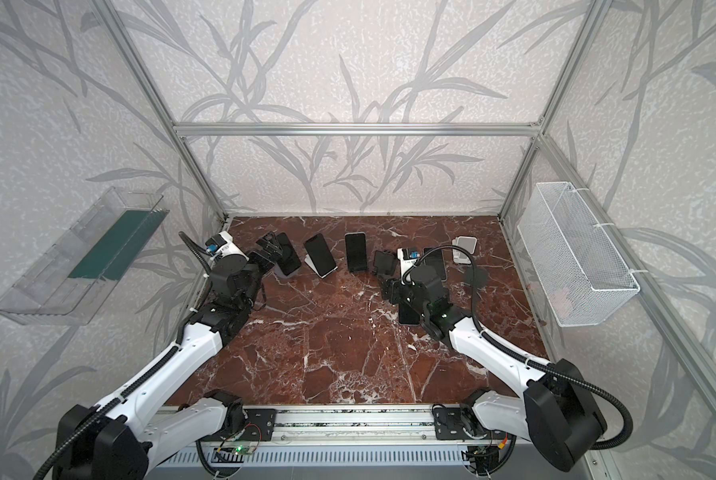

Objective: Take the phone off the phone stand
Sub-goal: 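Move the right gripper to the teal-edged phone on its black stand and grasp it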

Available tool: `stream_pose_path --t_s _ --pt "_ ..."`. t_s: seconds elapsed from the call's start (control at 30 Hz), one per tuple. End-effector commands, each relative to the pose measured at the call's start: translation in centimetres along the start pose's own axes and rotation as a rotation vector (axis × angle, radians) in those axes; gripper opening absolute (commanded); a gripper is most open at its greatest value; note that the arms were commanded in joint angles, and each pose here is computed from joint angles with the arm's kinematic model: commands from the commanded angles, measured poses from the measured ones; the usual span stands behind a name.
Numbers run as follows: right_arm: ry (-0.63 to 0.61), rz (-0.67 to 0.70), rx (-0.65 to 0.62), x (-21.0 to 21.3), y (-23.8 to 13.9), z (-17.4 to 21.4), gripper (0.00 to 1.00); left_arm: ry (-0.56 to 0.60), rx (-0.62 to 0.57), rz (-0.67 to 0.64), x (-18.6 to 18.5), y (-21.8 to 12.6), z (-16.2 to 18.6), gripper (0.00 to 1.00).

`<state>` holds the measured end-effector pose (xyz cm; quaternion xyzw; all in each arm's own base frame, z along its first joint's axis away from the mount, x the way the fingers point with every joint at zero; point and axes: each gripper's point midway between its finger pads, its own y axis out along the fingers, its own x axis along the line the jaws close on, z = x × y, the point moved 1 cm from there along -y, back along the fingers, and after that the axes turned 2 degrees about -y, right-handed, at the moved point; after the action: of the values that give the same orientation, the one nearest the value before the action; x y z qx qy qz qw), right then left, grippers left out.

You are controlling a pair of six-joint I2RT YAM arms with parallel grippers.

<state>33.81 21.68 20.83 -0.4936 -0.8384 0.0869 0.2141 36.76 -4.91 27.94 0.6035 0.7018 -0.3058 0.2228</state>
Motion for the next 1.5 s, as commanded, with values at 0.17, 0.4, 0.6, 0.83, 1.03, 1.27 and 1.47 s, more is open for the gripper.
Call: stream_pose_path --t_s 0.17,0.4,0.6,0.83,1.03,1.27,1.47 --pt "-0.094 0.169 0.078 1.0 4.5 -2.4 0.79 -0.062 0.039 0.024 -0.6 0.3 0.4 0.98" --pt "-0.114 0.25 0.102 0.8 9.0 -2.7 0.92 -0.075 0.07 0.068 -1.4 0.3 0.6 0.97" --pt "-0.113 0.307 0.081 0.7 12.8 -2.9 0.95 -0.08 0.086 0.075 -1.5 0.5 1.0 0.97" --pt "-0.175 0.32 0.066 0.9 16.6 -3.1 0.98 -0.081 0.097 0.077 -1.5 0.7 1.3 0.97" --pt "-0.19 0.326 0.067 0.9 18.5 -2.9 1.0 -0.084 0.095 0.092 -1.7 0.7 1.1 0.96" --pt "-0.166 0.332 0.053 0.6 19.6 -2.8 0.99 -0.089 0.098 0.096 -1.6 0.9 1.1 0.96" --pt "-0.11 0.333 0.061 0.0 20.9 -2.3 0.95 -0.103 0.102 0.1 -1.7 1.0 1.0 0.95"
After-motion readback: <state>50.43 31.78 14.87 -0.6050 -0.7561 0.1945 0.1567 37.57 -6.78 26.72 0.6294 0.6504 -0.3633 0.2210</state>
